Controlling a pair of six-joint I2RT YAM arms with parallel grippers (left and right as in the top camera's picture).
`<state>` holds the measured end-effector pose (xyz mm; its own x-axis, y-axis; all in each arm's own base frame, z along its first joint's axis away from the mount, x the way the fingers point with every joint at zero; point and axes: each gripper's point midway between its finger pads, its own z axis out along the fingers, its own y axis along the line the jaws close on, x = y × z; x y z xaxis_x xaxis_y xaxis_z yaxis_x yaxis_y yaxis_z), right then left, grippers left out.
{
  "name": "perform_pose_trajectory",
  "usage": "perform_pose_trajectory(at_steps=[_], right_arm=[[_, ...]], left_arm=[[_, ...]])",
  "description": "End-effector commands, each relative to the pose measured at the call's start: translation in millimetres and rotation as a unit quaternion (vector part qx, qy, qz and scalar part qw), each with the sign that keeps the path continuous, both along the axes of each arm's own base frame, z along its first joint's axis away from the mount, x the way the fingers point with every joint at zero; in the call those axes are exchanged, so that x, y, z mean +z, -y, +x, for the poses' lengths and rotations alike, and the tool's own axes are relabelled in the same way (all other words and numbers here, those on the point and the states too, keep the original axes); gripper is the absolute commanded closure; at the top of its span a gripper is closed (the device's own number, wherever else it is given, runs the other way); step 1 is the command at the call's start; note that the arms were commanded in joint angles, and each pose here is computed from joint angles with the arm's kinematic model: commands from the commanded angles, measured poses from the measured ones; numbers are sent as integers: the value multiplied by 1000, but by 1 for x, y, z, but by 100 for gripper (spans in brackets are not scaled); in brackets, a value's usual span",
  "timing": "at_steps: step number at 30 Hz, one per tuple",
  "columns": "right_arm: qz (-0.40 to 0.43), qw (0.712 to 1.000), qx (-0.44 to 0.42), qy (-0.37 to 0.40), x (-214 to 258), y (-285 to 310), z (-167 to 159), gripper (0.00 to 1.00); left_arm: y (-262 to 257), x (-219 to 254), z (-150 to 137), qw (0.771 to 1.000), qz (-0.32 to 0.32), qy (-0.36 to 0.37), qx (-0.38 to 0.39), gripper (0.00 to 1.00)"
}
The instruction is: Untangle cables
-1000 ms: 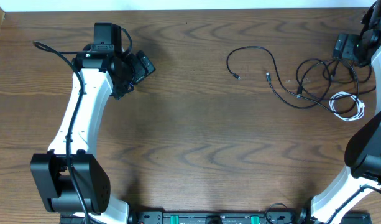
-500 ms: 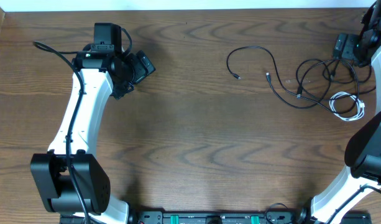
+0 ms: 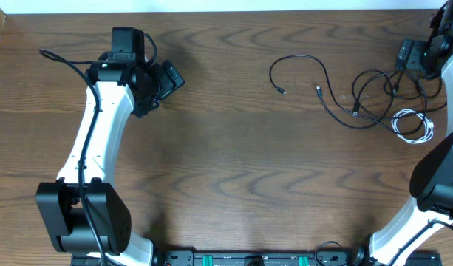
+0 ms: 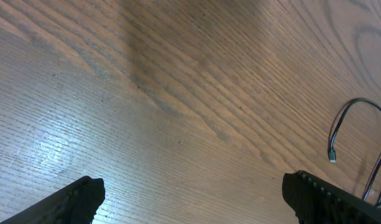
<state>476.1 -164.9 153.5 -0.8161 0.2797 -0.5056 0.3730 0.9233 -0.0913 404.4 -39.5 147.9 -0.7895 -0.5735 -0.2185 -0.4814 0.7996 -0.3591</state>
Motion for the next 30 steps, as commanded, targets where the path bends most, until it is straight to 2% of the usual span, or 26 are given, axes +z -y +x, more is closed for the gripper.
perform_pose_trajectory(at_steps=[1,24,30], right_arm=[[6,1000,-6,-1,-3,0,0,1],[6,1000,-6,-1,-3,0,0,1],[3,1000,-25,8,6,19,-8,1]], left_arm=[[-1,0,-1,1000,0,-2,0,2],[-1,0,-1,1000,0,-2,0,2],[-1,0,-1,1000,0,-2,0,2]])
